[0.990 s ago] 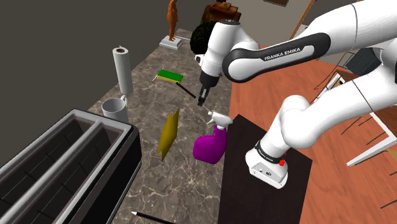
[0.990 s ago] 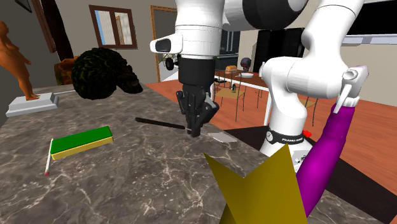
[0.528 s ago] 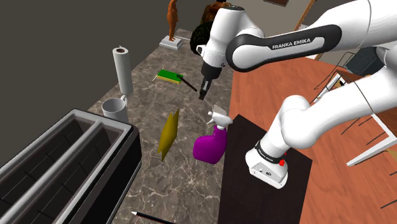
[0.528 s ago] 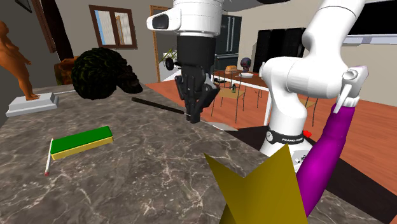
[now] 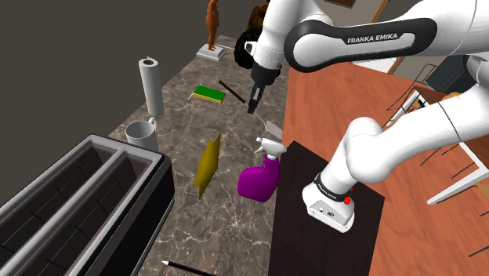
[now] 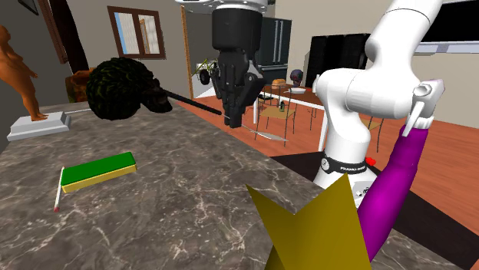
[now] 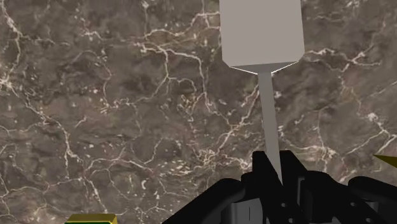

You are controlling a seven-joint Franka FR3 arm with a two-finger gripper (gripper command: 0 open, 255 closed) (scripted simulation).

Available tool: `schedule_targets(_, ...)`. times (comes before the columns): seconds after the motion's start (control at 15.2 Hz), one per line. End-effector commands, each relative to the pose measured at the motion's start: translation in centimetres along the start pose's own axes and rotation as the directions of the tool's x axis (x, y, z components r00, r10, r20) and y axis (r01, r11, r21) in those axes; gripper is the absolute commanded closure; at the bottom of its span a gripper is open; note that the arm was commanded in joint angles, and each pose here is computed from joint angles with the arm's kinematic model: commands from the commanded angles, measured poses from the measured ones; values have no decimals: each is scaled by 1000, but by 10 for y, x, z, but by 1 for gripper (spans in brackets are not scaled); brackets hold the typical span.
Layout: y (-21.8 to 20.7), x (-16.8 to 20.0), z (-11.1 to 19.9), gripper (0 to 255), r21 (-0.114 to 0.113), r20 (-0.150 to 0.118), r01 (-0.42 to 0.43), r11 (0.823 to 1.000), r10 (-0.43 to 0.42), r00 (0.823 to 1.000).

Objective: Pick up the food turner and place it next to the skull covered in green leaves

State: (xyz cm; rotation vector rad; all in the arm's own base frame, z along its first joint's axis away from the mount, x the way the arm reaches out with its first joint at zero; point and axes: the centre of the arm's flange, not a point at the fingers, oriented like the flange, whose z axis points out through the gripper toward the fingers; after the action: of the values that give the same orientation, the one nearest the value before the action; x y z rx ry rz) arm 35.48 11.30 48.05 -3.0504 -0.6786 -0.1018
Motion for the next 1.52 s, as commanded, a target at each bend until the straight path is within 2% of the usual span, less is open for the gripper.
schedule_targets(0.0,0,0,-11,255,0,0,0,1000,0,1000)
schedule_targets(1.45,0,8,-127,255,0,0,0,1000,0,1000)
